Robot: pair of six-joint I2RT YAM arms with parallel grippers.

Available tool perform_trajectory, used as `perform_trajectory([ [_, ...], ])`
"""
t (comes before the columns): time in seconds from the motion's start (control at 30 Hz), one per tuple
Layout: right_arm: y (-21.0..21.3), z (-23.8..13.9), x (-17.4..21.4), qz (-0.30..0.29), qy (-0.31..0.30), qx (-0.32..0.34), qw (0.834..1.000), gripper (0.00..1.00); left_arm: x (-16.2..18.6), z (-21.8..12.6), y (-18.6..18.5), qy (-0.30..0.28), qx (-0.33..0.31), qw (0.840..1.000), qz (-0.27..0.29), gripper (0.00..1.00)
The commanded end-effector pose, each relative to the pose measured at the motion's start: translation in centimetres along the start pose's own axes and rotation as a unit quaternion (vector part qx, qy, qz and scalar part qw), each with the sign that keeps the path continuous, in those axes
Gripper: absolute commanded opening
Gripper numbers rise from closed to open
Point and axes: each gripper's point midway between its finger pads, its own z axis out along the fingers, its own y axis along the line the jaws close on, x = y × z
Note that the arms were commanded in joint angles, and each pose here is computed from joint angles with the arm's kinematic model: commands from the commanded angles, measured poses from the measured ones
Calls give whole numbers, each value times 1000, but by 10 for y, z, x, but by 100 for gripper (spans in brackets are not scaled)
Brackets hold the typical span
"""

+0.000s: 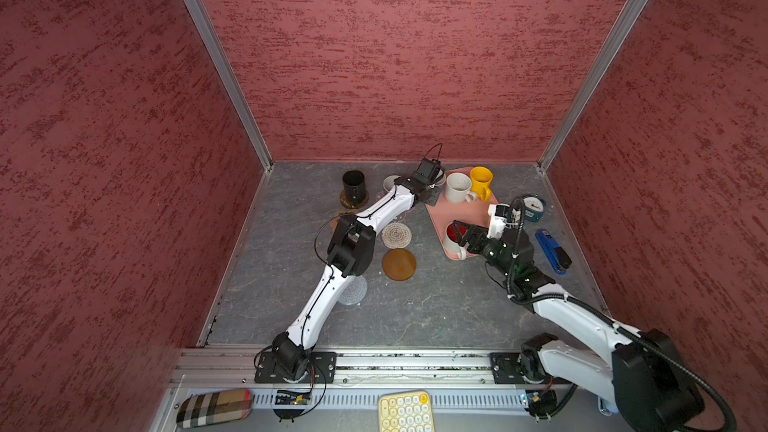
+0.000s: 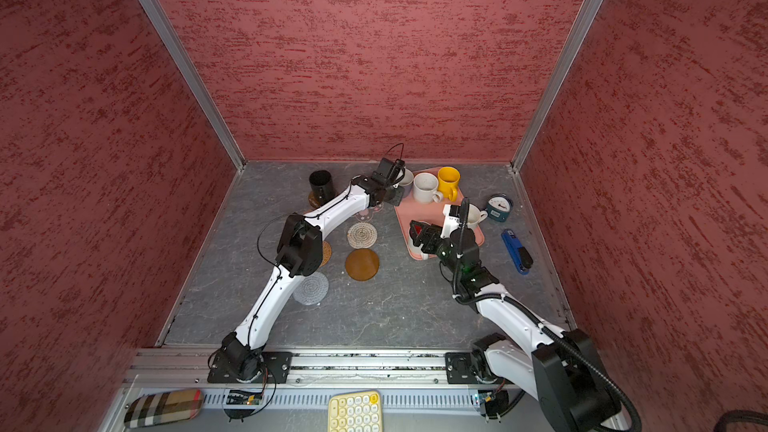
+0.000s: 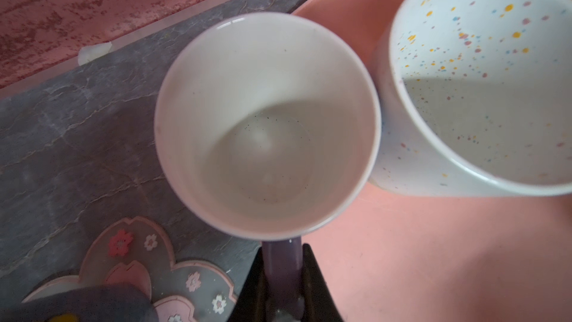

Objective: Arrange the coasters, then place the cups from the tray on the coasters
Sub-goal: 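Close the left gripper on the lilac mug's rim and lift it, then carry the lilac mug toward the paw-print coaster while the right gripper moves toward the coasters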

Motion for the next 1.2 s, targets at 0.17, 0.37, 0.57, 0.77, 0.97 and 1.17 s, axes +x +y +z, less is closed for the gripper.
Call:
perform_trajectory([
  [0.17, 15, -7, -21, -13, -17, -10, 1000, 84, -81, -83, 7, -114, -13, 993, -5, 0],
  [0.37, 21, -11, -26, -17, -15, -12, 1000, 85, -92, -111, 3, -130, -17, 991, -4, 0],
  [0.57, 27, -15, -27, -21, -2, -13, 1000, 86, -93, -145, -1, -147, -20, 989, -2, 0],
  [0.77, 28, -14, -21, -21, 22, -12, 999, 86, -83, -178, 5, -158, -26, 987, -14, 0],
  [0.97, 32, 0, -12, -21, 66, 6, 998, 86, -60, -210, 15, -164, -34, 985, -32, 0],
  [1.17, 53, 13, 0, -34, 86, -1, 996, 86, -25, -233, 32, -157, -52, 985, -52, 0],
])
